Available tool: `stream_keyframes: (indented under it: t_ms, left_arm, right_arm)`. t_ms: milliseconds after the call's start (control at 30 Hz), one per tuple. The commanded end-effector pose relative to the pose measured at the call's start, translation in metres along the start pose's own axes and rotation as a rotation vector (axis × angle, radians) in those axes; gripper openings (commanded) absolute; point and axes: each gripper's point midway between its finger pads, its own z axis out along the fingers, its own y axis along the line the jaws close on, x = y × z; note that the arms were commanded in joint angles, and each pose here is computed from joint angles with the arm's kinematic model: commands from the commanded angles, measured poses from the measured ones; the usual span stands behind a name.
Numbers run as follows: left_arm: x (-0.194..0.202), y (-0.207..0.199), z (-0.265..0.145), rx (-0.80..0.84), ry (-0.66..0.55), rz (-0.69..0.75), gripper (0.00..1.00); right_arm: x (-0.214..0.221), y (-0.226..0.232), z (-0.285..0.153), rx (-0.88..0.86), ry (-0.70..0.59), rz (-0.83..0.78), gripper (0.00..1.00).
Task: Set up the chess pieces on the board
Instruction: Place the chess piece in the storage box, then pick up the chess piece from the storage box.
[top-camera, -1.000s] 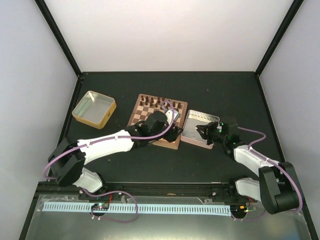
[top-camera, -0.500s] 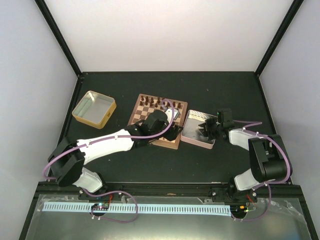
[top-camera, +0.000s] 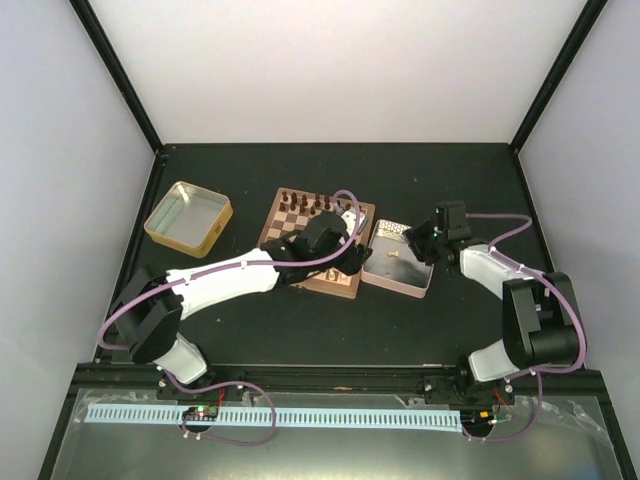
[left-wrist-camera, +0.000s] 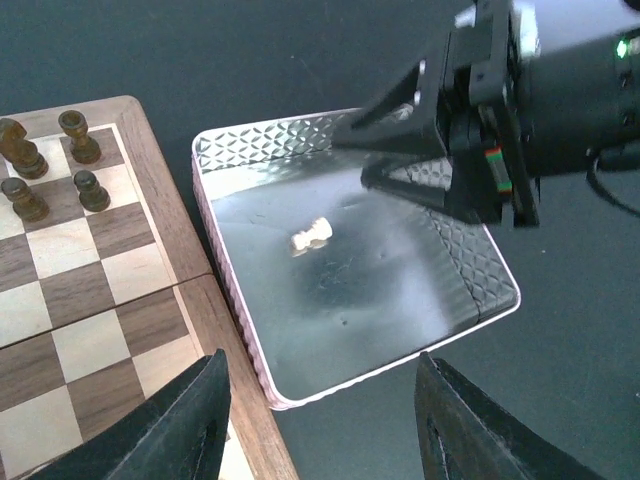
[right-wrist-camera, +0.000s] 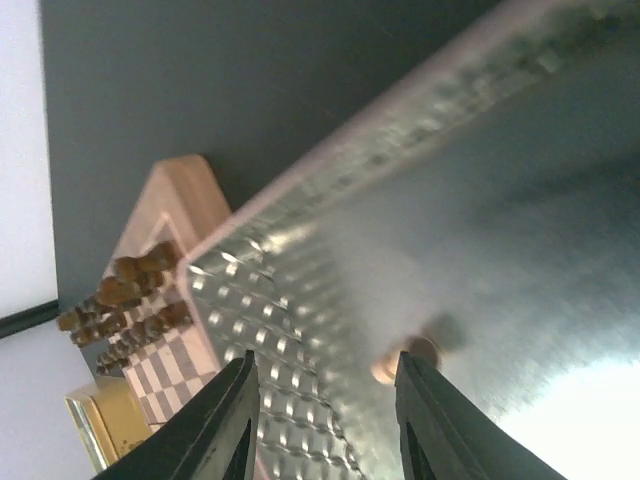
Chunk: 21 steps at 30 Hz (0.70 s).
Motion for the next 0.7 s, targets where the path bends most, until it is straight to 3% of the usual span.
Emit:
stream_keyframes:
  t_ms: [0,200,467,667]
  left_arm:
    - [-0.01,-0.002,-0.001,-0.028,0.01,0.006,0.53]
    - [-0.013,-0.031,-0.003,0.115,0.018,-0.071,0.53]
    - [-0.021,-0.016,-0.015,0.023,-0.089,-0.028,0.53]
    - [0.0,-0.013,-0.014,-0.019,-0.058,0.011,0.53]
  right_arm:
    - [-0.022,0.02,0.0,0.031,-0.081,-0.344,0.38]
    - [-0.017,0.024,0.016,0.096,-0.024,-0.615,0.39]
    - [-0.01,0.018,0.034,0.201,0.004,-0.803,0.39]
    - [0.011,-0.002,0.045,0.29,0.078,-0.9,0.38]
